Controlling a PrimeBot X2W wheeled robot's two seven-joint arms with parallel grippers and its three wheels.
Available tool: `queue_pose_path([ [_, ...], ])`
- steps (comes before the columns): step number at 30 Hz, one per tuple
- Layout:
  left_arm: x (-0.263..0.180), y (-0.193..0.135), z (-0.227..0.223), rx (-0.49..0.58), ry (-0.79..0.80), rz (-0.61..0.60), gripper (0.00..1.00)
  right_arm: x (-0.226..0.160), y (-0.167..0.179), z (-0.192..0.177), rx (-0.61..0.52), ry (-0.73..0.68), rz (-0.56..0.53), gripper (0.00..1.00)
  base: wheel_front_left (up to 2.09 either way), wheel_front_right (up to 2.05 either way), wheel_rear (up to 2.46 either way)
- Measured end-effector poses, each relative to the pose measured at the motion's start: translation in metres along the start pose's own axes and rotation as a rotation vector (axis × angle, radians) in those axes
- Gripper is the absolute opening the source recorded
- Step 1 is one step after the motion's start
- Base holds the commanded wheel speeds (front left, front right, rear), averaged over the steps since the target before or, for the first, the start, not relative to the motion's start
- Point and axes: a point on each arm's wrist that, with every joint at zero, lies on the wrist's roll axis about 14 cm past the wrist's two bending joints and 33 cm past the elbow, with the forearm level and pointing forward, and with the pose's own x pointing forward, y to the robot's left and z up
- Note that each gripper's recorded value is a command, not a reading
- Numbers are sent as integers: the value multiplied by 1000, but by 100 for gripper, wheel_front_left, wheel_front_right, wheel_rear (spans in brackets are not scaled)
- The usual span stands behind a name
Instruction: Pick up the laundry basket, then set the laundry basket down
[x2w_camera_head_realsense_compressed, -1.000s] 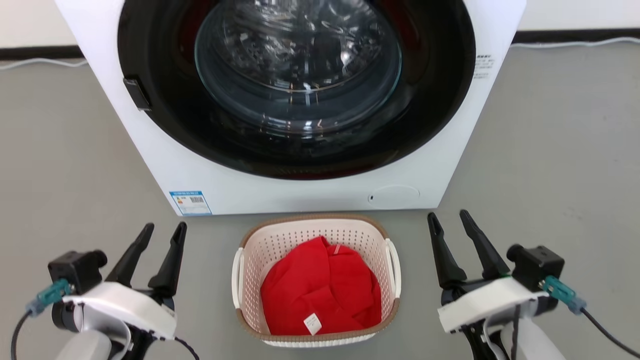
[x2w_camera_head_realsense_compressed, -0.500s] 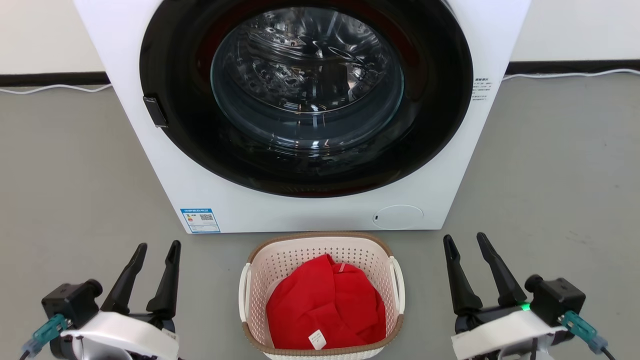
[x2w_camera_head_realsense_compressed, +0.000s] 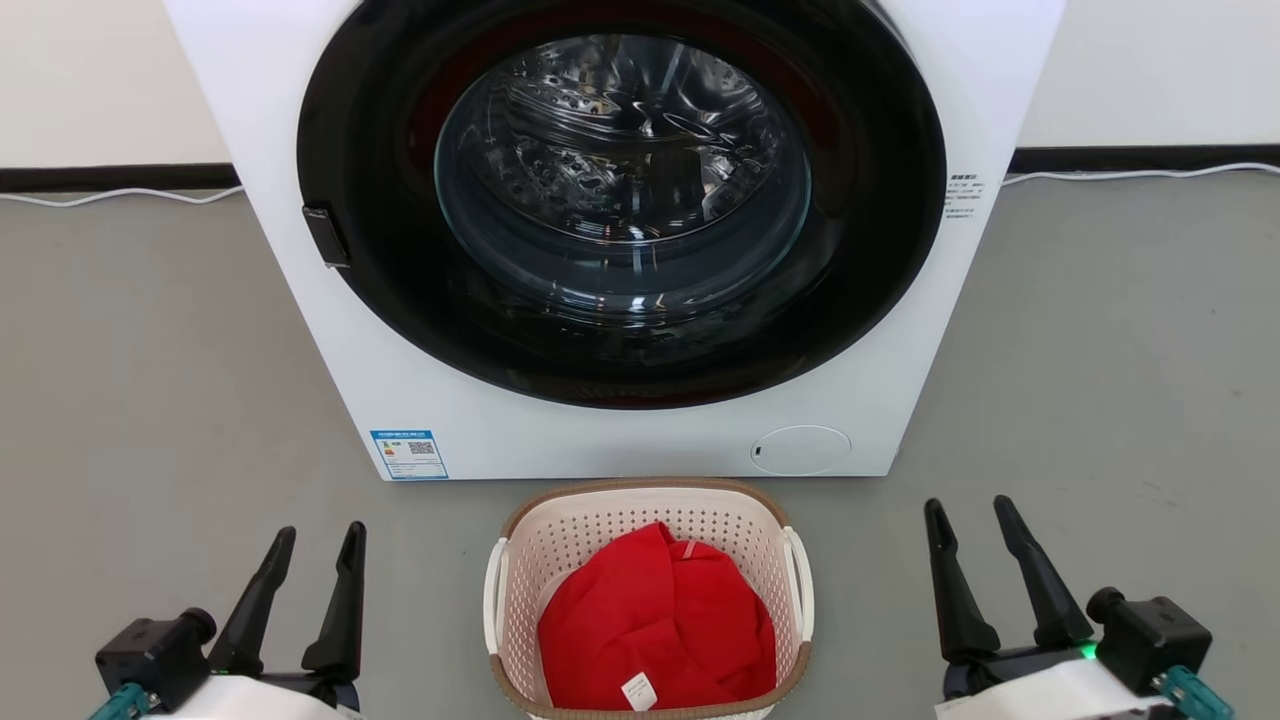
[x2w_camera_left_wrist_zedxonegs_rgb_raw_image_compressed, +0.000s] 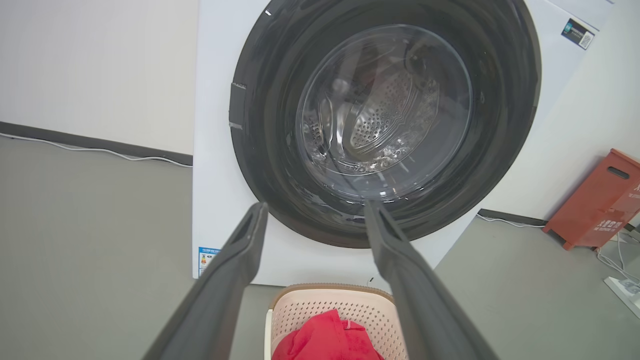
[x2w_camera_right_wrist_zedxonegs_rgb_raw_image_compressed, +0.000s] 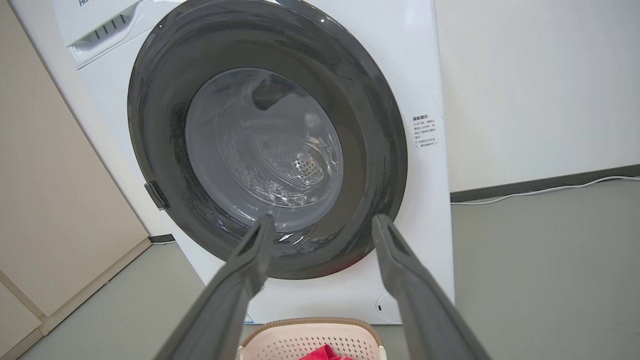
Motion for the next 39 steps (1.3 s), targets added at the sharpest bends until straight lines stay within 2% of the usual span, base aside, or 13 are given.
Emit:
queue_pose_path([
  [13,-4,-3,1,39,-7,1,100,-8,-7,-13,-9,41,-21,100,0,0,0],
  [39,-3,-5,-1,37,-3,-4,100,-10,-9,-14,-10,48,-30,100,0,0,0],
])
